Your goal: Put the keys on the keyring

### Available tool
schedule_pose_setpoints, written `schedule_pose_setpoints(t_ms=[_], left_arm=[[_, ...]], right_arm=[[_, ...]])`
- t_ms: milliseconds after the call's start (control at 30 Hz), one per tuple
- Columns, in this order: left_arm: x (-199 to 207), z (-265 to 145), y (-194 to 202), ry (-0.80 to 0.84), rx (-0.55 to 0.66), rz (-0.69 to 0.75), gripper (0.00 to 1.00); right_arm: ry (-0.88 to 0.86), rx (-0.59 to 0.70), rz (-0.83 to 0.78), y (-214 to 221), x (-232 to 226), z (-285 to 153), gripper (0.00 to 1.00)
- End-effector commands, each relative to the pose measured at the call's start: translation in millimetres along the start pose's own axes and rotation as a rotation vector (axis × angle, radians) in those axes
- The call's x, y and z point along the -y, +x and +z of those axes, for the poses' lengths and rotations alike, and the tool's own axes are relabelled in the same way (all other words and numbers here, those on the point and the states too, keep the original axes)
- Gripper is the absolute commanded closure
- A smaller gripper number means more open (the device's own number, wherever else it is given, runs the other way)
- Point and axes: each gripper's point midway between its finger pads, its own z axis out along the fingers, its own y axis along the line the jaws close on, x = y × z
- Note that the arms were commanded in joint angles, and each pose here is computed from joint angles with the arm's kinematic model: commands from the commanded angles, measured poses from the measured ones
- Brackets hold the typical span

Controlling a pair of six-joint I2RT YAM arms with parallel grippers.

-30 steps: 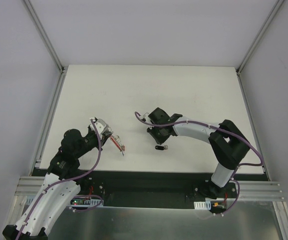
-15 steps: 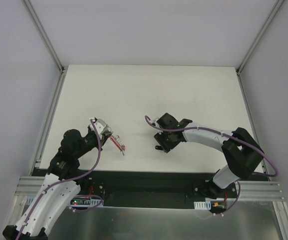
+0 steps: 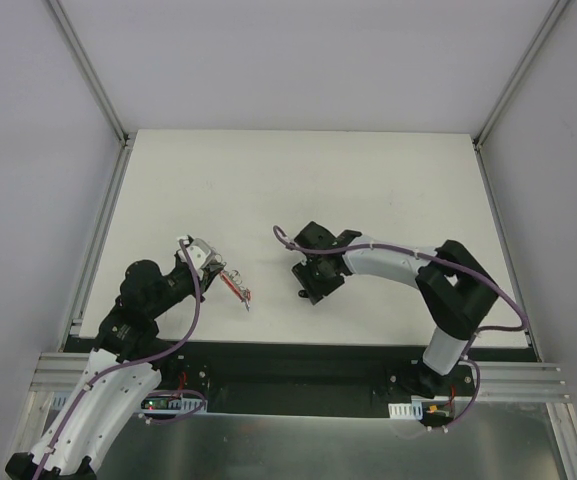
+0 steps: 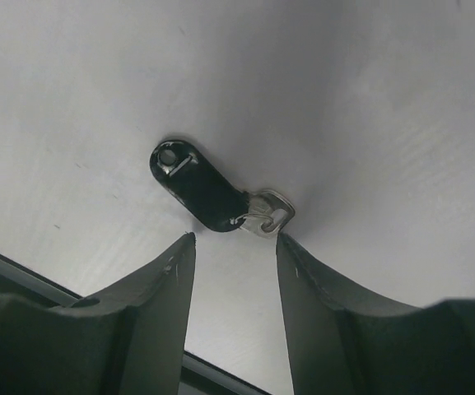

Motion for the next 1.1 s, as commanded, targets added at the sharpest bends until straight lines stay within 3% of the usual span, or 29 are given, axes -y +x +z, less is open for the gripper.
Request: schedule_pose_setpoints(t_ms=[0, 167, 467, 733, 1067], left_arm=[[-1.2, -3.5, -27.7, -0.006, 0.092, 0.017, 1.0], [-2.1, -4.1, -28.4, -0.011, 0.095, 0.022, 1.0], [-2.6, -4.4, -27.9, -0.016, 0.095, 0.02, 1.0], [-4.5, -4.3, -26.9, -0.027, 0.092, 0.014, 1.0], [-5.0, -6.3, -27.7, -0.037, 0.104, 0.013, 1.0]], right_arm=[[-0.15, 0.138, 0.012, -65.0, -48.2, 1.8, 0.53], [-0.094, 0.17, -0.071, -83.9, -35.7, -16.8, 0.53], [-0.21, 0.113, -0.411, -71.3, -23.3, -28.5, 0.53], [-0.194, 0.12, -0.562, -95.4, -42.4, -19.3, 0.52], [-0.15, 0.055, -0.647, -88.8, -44.1, 4.2, 0.51]])
